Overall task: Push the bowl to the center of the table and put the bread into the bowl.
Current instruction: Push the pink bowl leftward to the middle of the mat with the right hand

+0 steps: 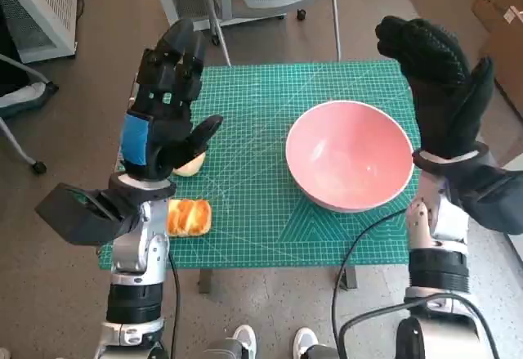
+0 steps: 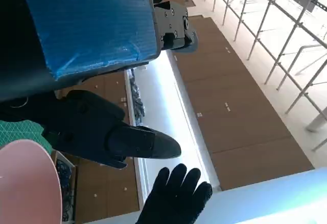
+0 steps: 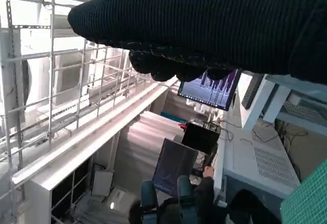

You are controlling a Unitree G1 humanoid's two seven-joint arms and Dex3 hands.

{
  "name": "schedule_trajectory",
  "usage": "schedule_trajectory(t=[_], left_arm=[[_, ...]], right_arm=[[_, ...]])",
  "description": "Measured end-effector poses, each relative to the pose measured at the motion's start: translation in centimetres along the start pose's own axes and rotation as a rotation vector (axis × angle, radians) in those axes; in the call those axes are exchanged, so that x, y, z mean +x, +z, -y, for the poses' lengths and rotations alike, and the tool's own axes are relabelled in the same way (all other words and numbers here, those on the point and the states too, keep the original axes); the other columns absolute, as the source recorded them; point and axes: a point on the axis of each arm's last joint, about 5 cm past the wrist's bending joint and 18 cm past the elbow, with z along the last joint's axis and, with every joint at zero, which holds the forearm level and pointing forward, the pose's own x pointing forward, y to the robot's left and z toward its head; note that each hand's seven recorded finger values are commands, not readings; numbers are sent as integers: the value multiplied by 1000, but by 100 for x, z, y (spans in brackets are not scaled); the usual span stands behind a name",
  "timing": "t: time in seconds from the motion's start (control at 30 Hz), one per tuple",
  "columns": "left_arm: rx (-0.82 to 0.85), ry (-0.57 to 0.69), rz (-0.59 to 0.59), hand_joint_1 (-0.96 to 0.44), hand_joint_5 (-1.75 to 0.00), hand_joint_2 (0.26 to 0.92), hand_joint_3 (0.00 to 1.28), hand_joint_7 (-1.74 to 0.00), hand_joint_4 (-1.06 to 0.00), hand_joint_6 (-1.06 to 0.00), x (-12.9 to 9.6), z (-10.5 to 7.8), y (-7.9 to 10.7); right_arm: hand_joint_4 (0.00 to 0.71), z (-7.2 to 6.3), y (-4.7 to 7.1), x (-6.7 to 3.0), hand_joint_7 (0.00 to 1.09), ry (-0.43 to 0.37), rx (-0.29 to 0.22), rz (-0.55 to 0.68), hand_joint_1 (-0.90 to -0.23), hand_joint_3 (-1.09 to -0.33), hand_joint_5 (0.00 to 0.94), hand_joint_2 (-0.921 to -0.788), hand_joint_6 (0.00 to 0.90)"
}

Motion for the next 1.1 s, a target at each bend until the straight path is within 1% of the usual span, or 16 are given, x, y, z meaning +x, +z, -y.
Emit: schedule_trajectory(t=[0.13, 0.3, 0.4, 0.53, 0.67, 0.8, 0.9, 1.03, 1.1], left_arm=[[0, 1, 0, -436, -4, 920, 186, -513, -40, 1, 0, 0, 0], [0, 2, 1, -438, -4, 920, 185, -514, -41, 1, -1, -1, 1], [0, 3, 1, -442, -4, 921, 185, -514, -40, 1, 0, 1, 1], [-1, 3, 1, -442, -4, 921, 185, -513, -40, 1, -1, 3, 0], [-1, 4, 2, -435, -3, 921, 187, -512, -40, 1, -2, 4, 1], [-2, 3, 5, -429, -3, 921, 188, -511, -40, 1, -6, 8, 6], [-5, 2, 7, -427, -3, 921, 189, -511, -40, 1, -7, 16, 6], [-6, 2, 8, -425, -3, 921, 189, -511, -40, 1, -15, 23, 8], [-6, 2, 6, -425, -3, 921, 190, -510, -39, 1, -24, 23, 10]], right_arm=[[340, 111, -25, -25, 0, -39, -24, -31, -461, -434, 1, -921, 486], [304, 252, -58, -85, 0, -108, -75, -91, -460, -441, 0, -921, 460], [272, 327, -96, -134, 0, -169, -93, -143, -454, -463, 0, -921, 436], [250, 416, -150, -219, 0, -263, -116, -235, -437, -487, 0, -921, 414], [240, 452, -203, -302, 1, -332, -130, -320, -403, -509, 0, -921, 400], [232, 446, -263, -378, 1, -386, -122, -398, -382, -529, 0, -921, 394], [227, 435, -310, -430, 0, -416, -103, -466, -375, -536, 0, -921, 387], [225, 392, -378, -507, 0, -436, -68, -547, -374, -538, 1, -921, 382], [229, 364, -411, -542, 0, -439, -54, -583, -362, -535, 3, -921, 380]])
